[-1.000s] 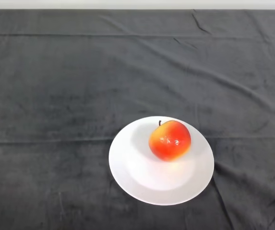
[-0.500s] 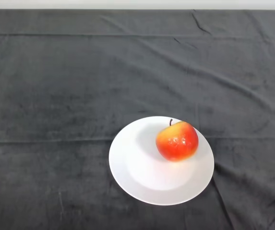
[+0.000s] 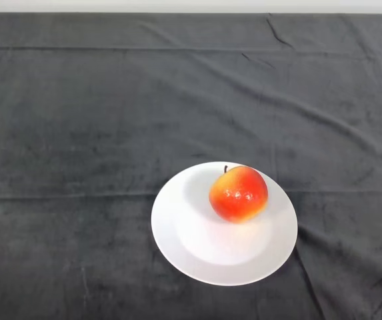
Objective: Move the apple to the plate
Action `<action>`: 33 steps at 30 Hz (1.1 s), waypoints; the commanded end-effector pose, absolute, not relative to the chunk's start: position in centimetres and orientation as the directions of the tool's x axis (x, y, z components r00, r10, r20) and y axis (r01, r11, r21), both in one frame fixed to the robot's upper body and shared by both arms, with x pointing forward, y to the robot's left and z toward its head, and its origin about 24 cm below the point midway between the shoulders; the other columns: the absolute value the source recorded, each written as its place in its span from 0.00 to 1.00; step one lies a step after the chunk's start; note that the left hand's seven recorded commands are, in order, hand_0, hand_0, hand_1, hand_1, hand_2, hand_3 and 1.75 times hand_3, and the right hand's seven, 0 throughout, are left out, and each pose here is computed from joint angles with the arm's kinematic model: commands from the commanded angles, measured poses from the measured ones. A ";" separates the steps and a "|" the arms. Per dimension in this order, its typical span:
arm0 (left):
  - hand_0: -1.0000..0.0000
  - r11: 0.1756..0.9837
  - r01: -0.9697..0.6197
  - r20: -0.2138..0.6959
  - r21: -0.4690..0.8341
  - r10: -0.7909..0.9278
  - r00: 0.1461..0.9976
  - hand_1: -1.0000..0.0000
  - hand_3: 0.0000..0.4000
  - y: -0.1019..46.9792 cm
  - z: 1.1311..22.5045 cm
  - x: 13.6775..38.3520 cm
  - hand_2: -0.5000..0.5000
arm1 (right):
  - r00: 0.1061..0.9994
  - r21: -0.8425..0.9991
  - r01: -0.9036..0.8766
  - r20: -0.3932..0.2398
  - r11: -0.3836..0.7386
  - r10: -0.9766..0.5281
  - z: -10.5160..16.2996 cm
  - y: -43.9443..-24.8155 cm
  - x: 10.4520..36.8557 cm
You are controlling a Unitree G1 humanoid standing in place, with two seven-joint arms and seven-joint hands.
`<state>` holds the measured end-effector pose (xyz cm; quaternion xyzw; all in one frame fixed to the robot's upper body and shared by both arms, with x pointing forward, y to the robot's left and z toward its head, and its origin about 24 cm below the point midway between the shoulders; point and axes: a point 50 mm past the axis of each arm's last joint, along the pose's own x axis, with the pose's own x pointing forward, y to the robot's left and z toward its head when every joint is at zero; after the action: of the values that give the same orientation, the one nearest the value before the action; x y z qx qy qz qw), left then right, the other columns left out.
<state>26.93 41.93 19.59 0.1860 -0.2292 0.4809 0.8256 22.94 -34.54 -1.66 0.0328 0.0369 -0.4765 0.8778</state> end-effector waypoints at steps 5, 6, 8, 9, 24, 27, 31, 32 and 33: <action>1.00 0.446 -0.887 0.595 0.117 0.684 0.422 1.00 0.00 42.9 21.3 26.4 0.50 | 0.501 -0.024 0.851 -0.258 0.524 -0.826 -5.1 -33.1 20.9; 1.00 0.447 -0.887 0.595 0.117 0.683 0.423 1.00 0.00 42.9 21.3 26.4 0.50 | 0.501 -0.024 0.851 -0.258 0.524 -0.826 -5.1 -33.1 20.9; 1.00 0.448 -0.886 0.595 0.117 0.683 0.424 1.00 0.00 42.8 21.3 26.5 0.50 | 0.501 -0.024 0.851 -0.258 0.524 -0.826 -5.1 -33.1 20.9; 1.00 0.448 -0.886 0.595 0.117 0.683 0.424 1.00 0.00 42.8 21.2 26.5 0.50 | 0.501 -0.024 0.851 -0.258 0.524 -0.826 -5.1 -33.1 20.9; 1.00 0.452 -0.884 0.593 0.121 0.681 0.430 1.00 0.00 42.7 21.2 26.6 0.50 | 0.501 -0.024 0.851 -0.258 0.524 -0.826 -5.1 -33.1 20.9; 1.00 0.453 -0.883 0.592 0.122 0.681 0.431 1.00 0.00 42.7 21.2 26.6 0.50 | 0.501 -0.024 0.851 -0.258 0.524 -0.826 -5.1 -33.1 20.9; 1.00 0.453 -0.883 0.592 0.122 0.681 0.431 1.00 0.00 42.8 21.1 26.6 0.50 | 0.501 -0.024 0.851 -0.258 0.524 -0.826 -5.1 -33.1 20.9; 1.00 0.453 -0.883 0.591 0.122 0.682 0.431 1.00 0.00 42.8 21.1 26.6 0.50 | 0.501 -0.024 0.851 -0.258 0.524 -0.826 -5.1 -33.1 20.9; 1.00 0.453 -0.883 0.591 0.122 0.682 0.431 1.00 0.00 42.8 21.1 26.6 0.50 | 0.501 -0.024 0.851 -0.258 0.524 -0.826 -5.1 -33.1 20.9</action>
<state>27.03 41.89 19.40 0.1876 -0.2246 0.4785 0.8279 22.93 -34.54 -1.66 0.0327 0.0368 -0.4764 0.8778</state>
